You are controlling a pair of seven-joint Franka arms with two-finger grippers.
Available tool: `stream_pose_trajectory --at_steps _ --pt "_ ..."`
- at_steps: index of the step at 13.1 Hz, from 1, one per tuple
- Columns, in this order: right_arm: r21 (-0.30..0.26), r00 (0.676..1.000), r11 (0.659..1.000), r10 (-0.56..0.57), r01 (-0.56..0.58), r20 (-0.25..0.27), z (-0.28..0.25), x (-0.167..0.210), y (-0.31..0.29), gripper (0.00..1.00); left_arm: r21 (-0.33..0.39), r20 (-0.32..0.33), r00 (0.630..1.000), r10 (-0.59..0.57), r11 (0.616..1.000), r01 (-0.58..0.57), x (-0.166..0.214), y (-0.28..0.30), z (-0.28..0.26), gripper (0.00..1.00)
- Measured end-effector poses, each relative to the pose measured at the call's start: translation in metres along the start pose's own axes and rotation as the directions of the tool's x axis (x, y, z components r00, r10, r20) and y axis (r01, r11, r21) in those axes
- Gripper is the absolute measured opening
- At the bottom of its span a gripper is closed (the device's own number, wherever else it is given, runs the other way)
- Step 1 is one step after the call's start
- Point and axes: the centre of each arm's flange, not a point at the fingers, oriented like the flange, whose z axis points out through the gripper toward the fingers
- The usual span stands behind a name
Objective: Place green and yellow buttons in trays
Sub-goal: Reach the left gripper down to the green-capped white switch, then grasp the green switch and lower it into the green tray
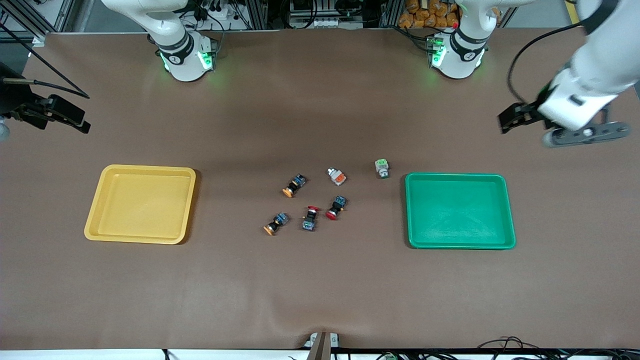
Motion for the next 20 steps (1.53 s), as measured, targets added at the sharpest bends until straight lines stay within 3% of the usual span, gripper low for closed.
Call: stream_pose_trajectory --at_steps 4,9,12,15,20 --pt "0.000 1.000 1.000 0.000 0.000 0.003 0.002 0.001 0.000 1.00 -0.028 -0.049 0.995 -0.089 0.996 0.088 -0.027 0.094 0.085 1.00" --pt "-0.002 1.000 1.000 0.000 0.000 0.010 0.005 0.003 0.000 1.00 -0.087 -0.016 0.994 -0.104 0.991 0.102 -0.050 0.164 0.186 1.00" --pt "-0.003 1.000 1.000 0.000 0.000 0.016 0.008 0.005 -0.001 1.00 -0.147 -0.030 0.993 -0.111 0.984 0.106 -0.063 0.176 0.241 1.00" --pt "-0.003 1.000 1.000 0.002 -0.002 0.019 0.009 0.005 0.000 1.00 -0.107 -0.014 0.998 -0.061 0.992 0.059 -0.074 0.178 0.281 1.00" --pt "-0.005 0.999 1.000 0.003 -0.003 0.032 0.015 0.008 0.001 1.00 -0.097 -0.003 0.996 -0.094 0.991 0.093 -0.076 0.188 0.334 1.00"
